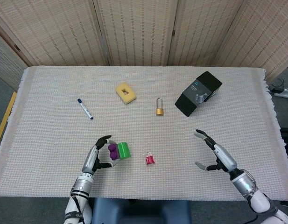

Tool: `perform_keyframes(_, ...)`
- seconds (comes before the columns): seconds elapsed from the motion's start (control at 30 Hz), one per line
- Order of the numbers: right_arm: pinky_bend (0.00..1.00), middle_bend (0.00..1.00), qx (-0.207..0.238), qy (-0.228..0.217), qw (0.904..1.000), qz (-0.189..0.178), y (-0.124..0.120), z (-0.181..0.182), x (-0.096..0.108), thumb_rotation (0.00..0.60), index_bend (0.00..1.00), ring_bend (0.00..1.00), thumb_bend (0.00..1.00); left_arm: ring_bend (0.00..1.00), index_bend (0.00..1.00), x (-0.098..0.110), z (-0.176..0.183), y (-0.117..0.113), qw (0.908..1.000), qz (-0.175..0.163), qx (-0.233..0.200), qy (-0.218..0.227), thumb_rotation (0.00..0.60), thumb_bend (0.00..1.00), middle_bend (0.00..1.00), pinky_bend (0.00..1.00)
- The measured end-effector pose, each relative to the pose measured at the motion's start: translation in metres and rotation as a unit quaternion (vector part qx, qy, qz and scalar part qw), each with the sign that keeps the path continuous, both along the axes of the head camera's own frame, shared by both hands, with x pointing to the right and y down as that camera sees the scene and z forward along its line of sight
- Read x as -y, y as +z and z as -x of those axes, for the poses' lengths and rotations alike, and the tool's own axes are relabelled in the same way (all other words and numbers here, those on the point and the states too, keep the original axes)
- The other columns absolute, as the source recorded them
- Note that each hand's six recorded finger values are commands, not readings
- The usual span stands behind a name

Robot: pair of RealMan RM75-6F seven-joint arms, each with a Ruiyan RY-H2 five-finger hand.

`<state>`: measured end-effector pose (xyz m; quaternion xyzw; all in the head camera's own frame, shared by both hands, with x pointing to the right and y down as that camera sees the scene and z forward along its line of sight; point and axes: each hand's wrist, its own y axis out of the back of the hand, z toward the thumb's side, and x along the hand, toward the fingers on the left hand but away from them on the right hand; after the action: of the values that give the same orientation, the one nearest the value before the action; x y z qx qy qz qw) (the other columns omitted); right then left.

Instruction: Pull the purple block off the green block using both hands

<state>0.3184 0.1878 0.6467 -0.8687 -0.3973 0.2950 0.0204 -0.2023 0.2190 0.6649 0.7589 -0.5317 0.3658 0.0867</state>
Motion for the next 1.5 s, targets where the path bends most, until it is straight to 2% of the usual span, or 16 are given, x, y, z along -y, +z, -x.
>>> perform_keyframes(0.13,0.0,0.0,0.077,-0.009,0.9945,0.07,0.025,0.037,0.011,0.6,0.0,0.0,0.33,0.0,0.84,0.002,-0.006,-0.004,1.0,-0.002,-0.004,0.001,0.6,0.55,0.17,0.0)
perform_keyframes(0.23,0.0,0.0,0.111,-0.028,0.9869,0.114,0.042,0.069,0.013,0.6,0.0,0.0,0.33,0.0,0.84,0.003,-0.012,-0.006,1.0,-0.004,-0.007,0.003,0.6,0.55,0.17,0.0)
perform_keyframes(0.4,0.0,0.0,0.145,-0.053,0.9761,0.153,0.056,0.111,0.01,0.6,0.0,0.0,0.33,0.0,0.84,0.005,-0.02,-0.009,0.9999,-0.004,-0.015,0.006,0.6,0.55,0.17,0.0)
perform_keyframes(0.57,0.0,0.0,0.161,-0.069,0.9728,0.152,0.058,0.136,0.014,0.6,0.0,0.0,0.33,0.0,0.84,0.008,-0.024,-0.012,0.9998,-0.006,-0.018,0.006,0.6,0.55,0.17,0.0)
perform_keyframes(0.93,0.0,0.0,0.172,-0.065,0.9689,0.166,0.07,0.168,0.027,0.6,0.0,0.0,0.33,0.0,0.84,0.007,-0.035,-0.012,0.9996,0.0,-0.026,0.012,0.6,0.55,0.18,0.0)
perform_keyframes(1.43,0.0,0.0,0.209,-0.071,0.9565,0.191,0.079,0.219,0.018,0.6,0.0,0.0,0.33,0.0,0.84,0.005,-0.05,-0.011,0.9992,0.002,-0.036,0.02,0.6,0.55,0.18,0.0)
perform_keyframes(1.5,0.0,0.0,0.211,-0.069,0.9568,0.188,0.079,0.221,0.019,0.6,0.07,0.0,0.33,0.0,0.84,0.006,-0.051,-0.013,0.9991,-0.002,-0.038,0.02,0.6,0.55,0.18,0.0)
